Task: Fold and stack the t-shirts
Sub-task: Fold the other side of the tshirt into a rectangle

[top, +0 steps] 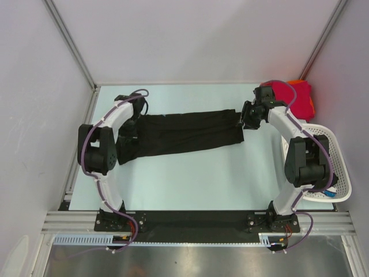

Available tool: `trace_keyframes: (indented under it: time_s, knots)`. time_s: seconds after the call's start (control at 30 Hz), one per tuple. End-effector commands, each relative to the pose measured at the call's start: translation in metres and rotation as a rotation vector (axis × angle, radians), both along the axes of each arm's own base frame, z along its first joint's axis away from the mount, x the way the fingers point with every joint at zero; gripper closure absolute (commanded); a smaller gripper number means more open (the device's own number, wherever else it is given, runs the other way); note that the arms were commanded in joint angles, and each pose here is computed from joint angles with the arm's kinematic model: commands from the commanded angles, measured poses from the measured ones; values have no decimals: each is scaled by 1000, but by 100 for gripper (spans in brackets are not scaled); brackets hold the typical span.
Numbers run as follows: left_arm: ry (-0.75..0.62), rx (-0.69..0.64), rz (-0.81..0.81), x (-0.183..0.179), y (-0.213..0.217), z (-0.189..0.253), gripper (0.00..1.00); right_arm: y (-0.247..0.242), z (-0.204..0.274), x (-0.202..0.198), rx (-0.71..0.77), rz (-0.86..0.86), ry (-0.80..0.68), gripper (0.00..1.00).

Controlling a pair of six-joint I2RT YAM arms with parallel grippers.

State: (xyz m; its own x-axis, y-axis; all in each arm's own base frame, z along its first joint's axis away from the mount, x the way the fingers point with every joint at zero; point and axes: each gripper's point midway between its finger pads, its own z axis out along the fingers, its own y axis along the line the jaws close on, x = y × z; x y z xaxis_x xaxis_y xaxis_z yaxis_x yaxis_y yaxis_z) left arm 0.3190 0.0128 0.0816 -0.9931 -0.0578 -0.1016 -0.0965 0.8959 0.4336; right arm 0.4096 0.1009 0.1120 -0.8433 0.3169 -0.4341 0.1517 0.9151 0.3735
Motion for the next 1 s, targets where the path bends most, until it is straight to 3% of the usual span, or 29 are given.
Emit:
trace_keyframes:
  time_s: [0.0,0.23,0.27,0.3,0.33,0.43,0.57,0.7,0.8,0.97]
  knots:
    - [-45,46,37,31,12,3,100,11,17,13,26,22,-58,54]
    - [-40,66,92,73,32,-4,100,15,18,9,20,30,-49,54]
    - [-32,70,101,74,36,-6,93,15,18,9,17,29,-49,54]
    - [-22,70,119,73,42,-7,78,15,19,8,16,30,-50,54]
    - [-20,83,134,74,46,-8,48,15,19,8,15,28,-51,54]
    - [-38,92,174,70,55,-1,29,15,20,7,8,27,-50,54]
    - [-153,67,201,69,54,34,27,14,17,4,2,22,-43,54]
    - [-338,-60,167,81,30,72,28,15,12,2,3,17,-29,54]
    - [-404,-167,81,88,0,87,27,15,9,1,5,11,-24,54]
    - [-331,-262,-43,95,-34,71,25,20,7,1,12,15,-22,54]
